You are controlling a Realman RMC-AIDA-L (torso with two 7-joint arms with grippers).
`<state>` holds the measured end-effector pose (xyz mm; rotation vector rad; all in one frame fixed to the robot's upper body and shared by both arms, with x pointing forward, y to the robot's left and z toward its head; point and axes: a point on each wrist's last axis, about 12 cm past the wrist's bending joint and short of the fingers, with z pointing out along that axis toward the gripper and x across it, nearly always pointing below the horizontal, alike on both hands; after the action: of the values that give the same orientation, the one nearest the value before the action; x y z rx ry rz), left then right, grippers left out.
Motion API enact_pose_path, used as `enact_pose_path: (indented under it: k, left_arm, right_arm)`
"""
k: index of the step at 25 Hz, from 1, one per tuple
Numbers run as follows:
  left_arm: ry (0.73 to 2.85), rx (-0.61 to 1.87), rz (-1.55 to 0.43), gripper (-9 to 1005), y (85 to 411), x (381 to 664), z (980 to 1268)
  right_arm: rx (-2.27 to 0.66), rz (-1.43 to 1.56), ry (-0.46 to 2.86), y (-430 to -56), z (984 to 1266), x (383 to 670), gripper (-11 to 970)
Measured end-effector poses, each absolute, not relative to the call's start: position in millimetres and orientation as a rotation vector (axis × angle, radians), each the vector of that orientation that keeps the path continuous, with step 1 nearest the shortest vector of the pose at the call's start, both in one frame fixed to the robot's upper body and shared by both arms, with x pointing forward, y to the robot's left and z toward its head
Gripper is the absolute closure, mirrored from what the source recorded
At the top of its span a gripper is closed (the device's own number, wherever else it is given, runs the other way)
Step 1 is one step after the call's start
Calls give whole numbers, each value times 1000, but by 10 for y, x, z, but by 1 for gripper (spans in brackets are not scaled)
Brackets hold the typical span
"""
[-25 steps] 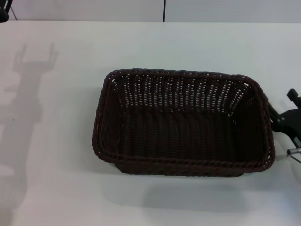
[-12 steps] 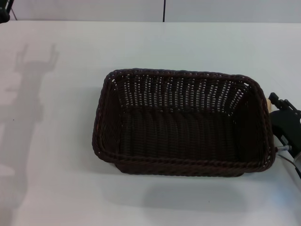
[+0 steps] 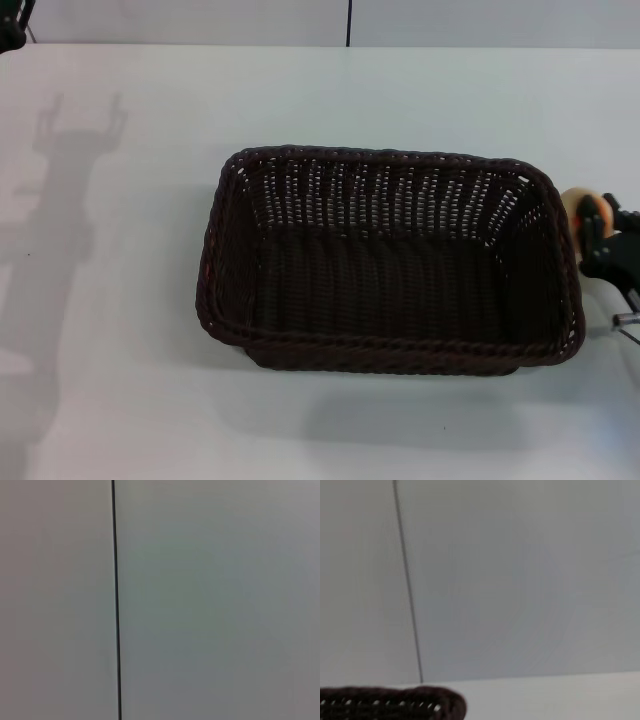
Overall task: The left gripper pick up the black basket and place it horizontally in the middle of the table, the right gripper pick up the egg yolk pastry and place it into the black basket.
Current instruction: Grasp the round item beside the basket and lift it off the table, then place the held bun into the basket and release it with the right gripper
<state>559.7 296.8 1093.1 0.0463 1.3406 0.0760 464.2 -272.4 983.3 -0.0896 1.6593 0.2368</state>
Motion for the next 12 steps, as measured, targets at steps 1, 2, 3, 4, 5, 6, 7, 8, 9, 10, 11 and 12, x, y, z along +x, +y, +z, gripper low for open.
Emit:
enact_pose_path:
  k: [1, 2, 3, 4, 5, 6, 7, 8, 9, 10, 11, 12]
  left_arm:
    - [1341, 46, 76, 210, 2968, 5597, 10931]
    - [1341, 47, 76, 210, 2967, 5597, 10931]
    - [1341, 47, 75, 210, 2965, 5597, 10931]
    - [1341, 48, 75, 210, 2964, 5596, 10930]
    - [1342, 49, 74, 210, 2960, 5596, 10929]
    - [1342, 49, 74, 210, 2959, 5596, 10928]
    - [1342, 49, 74, 210, 2959, 5595, 10928]
    - [1342, 49, 74, 210, 2960, 5594, 10926]
    - [1342, 49, 74, 209, 2960, 5594, 10926]
    - [1343, 49, 74, 209, 2959, 5593, 10924]
    - [1343, 49, 74, 209, 2959, 5593, 10924]
    - [1343, 50, 73, 209, 2956, 5593, 10923]
  right_arm:
    - [-90, 237, 1659, -2724, 9833, 4642, 671]
    - [-72, 235, 1616, -2749, 9869, 4584, 697]
    - [-72, 235, 1616, -2749, 9869, 4584, 724]
    - [-68, 233, 1572, -2761, 9909, 4539, 750]
    - [-75, 229, 1474, -2749, 10001, 4431, 777]
    - [-84, 224, 1419, -2720, 10054, 4372, 783]
    - [-94, 221, 1371, -2691, 10101, 4318, 790]
    - [-106, 221, 1316, -2655, 10157, 4257, 796]
    - [-106, 221, 1316, -2655, 10157, 4257, 802]
    - [-133, 237, 1238, -2596, 10238, 4187, 808]
    - [-133, 237, 1238, -2596, 10238, 4187, 815]
    - [-147, 255, 1213, -2563, 10264, 4170, 821]
